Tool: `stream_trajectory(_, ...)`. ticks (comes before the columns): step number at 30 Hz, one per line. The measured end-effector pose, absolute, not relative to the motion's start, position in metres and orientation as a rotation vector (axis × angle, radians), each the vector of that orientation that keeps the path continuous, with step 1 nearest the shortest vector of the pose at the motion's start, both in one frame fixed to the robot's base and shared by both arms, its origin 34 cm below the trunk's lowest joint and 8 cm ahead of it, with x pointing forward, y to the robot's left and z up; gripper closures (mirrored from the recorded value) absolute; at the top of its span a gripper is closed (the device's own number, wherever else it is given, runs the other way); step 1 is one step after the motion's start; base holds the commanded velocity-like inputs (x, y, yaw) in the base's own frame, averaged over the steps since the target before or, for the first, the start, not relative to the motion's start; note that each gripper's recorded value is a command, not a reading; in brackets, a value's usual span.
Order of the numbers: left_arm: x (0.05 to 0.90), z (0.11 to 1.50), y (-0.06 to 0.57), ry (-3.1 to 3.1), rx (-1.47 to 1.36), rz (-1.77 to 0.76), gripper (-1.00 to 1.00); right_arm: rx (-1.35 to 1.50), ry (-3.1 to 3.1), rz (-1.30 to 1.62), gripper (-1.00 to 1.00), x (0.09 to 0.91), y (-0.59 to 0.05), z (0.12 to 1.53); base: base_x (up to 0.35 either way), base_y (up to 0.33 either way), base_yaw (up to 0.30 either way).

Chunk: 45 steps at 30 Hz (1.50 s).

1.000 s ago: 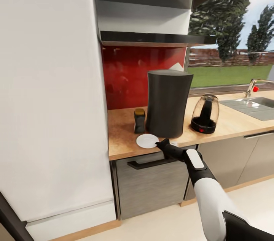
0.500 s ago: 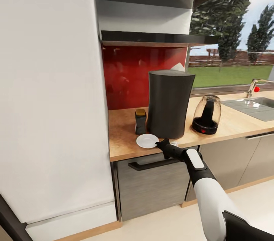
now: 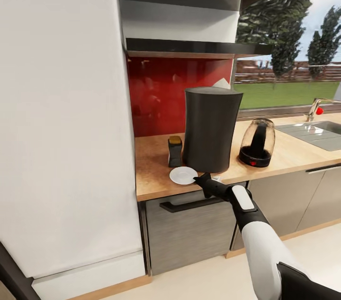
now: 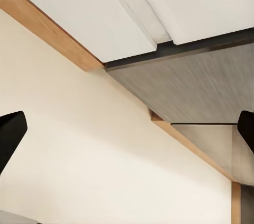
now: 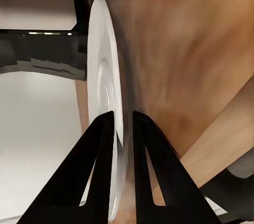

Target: Set up a coffee station on the kitchen countertop: keep the coffee maker on the countertop, move the bottle of coffee from the kitchen shelf to the counter next to the coffee maker, place a paper coffee filter on top of the coffee maker, put the saucer next to the coffee maker with the coffee cup on the saucer, and place the electric kettle next to the coffee maker.

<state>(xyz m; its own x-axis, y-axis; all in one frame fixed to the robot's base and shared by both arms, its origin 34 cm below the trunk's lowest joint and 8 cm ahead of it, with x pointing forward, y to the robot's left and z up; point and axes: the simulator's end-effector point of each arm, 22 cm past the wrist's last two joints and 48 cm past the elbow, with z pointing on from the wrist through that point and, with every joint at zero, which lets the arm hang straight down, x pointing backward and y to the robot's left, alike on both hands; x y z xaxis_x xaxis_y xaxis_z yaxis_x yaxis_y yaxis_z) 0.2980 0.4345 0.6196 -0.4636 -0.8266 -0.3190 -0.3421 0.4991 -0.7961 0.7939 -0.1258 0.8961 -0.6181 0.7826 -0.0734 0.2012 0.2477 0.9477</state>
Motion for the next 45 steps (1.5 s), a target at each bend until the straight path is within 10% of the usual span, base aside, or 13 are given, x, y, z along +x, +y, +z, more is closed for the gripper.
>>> stream_trajectory(41, 0.2953, 0.6176, 0.4344, 2.037, -0.966, -0.86, -1.0, 0.921, 1.953, 1.41, 1.0, 0.7967, -0.1246, 0.8937, 0.0, 0.0, 0.0)
stream_trajectory(42, 0.2952, 0.6175, 0.4345, 2.038, -0.966, -0.86, -1.0, 0.923, 1.952, 1.411, -1.0, 0.7968, -0.1246, 0.8937, 0.0, 0.0, 0.0)
stream_trajectory(45, 0.2951, 0.6175, 0.4346, 2.038, -0.966, -0.86, -1.0, 0.923, 1.95, 1.415, -1.0, 0.7966, -0.1249, 0.8936, 0.0, 0.0, 0.0)
